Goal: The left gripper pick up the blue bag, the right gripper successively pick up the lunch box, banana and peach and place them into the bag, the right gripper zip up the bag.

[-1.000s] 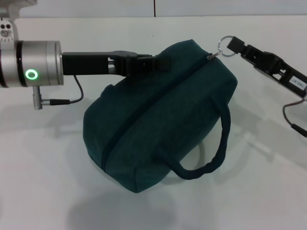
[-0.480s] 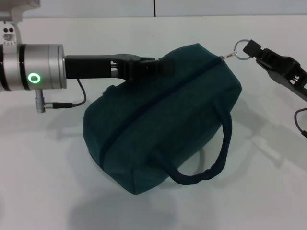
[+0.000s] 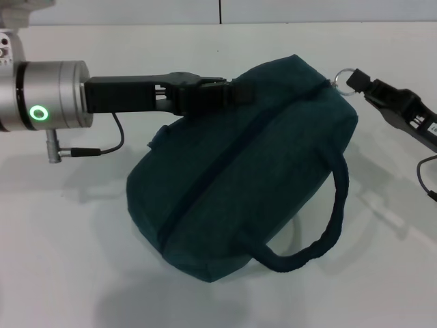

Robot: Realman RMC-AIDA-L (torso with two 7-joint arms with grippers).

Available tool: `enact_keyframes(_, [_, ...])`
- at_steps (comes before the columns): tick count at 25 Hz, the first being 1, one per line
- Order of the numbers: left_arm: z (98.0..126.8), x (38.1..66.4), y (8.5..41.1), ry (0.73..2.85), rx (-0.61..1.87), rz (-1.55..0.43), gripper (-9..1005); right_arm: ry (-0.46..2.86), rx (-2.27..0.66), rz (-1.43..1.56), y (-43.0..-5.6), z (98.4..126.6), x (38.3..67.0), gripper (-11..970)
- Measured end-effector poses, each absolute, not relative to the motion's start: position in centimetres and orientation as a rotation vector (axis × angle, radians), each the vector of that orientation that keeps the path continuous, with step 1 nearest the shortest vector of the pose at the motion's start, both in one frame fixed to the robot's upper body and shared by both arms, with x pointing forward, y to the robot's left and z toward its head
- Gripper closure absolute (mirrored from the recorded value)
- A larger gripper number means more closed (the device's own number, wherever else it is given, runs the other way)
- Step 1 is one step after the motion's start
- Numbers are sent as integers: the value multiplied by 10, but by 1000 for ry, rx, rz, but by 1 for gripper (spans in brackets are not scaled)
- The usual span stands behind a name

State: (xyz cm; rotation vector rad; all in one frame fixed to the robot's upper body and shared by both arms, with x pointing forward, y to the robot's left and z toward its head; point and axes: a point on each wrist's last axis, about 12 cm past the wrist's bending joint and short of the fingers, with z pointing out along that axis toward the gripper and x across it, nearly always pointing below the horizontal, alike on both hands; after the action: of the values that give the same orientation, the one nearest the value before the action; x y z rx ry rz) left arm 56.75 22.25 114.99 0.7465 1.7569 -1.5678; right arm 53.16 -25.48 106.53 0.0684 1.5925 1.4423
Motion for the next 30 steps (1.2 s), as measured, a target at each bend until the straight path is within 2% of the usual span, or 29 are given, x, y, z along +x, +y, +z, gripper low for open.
enact_keyframes(13, [1147, 574, 225, 1764, 690, -1508, 937, 1592, 26, 1453, -246, 1072, 543, 904])
enact_keyframes(19, [1142, 583, 226, 1805, 610, -1426, 937, 1605, 117, 1428, -258, 1070, 545, 730])
enact_keyframes(30, [1127, 601, 215, 1882, 496, -1311, 939, 1533, 277, 1325, -301, 1062, 525, 501])
